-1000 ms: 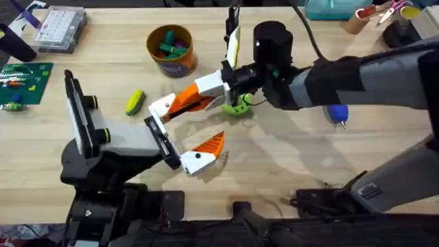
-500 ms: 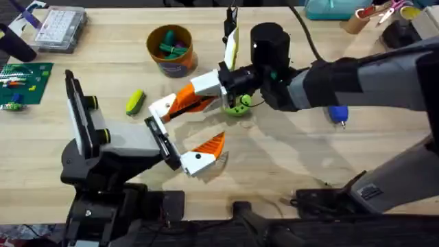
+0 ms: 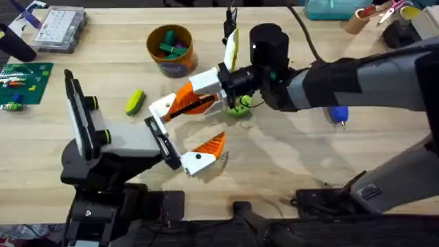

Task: Pick up the gripper from the table and insert it into the empty holder that is missing its gripper. Then pick up a screw, insert it into the mounting hole, and use the screwdriver to tighten it. Finally, clean up the table by picking up the vegetable and placing it into the bucket.

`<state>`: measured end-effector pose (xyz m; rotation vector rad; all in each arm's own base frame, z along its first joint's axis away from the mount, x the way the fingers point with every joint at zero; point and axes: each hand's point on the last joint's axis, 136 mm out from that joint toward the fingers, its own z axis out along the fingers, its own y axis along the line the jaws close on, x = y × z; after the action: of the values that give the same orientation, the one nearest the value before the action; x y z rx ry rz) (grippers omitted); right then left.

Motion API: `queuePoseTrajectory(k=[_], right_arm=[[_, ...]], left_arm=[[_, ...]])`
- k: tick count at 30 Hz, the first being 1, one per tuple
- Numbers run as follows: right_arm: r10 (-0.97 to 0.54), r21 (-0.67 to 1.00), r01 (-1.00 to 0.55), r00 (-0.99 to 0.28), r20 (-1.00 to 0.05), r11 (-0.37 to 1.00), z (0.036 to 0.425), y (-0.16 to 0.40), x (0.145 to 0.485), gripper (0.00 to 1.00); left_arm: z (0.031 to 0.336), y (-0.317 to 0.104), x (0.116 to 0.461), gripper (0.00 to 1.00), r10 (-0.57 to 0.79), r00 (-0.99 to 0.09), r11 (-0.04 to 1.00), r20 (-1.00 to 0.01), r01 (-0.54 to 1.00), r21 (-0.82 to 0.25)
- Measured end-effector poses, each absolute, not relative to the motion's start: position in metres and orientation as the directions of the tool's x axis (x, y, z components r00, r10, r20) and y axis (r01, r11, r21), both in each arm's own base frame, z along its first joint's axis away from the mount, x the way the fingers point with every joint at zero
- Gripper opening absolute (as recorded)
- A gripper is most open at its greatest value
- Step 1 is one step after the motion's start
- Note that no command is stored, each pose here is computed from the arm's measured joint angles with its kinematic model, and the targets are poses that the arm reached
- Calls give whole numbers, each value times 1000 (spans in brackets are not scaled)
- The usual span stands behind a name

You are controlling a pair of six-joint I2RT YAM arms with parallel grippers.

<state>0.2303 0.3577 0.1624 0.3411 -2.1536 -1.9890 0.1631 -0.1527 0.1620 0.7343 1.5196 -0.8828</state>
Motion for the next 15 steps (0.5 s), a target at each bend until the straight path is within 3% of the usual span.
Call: queuePoseTrajectory(k=[15], right_arm=[[-259,997,-36,-966,-16,73,163,349,243,979]], left_arm=[[162,-158,154,989,-25,-137,466,-990,875,-133]])
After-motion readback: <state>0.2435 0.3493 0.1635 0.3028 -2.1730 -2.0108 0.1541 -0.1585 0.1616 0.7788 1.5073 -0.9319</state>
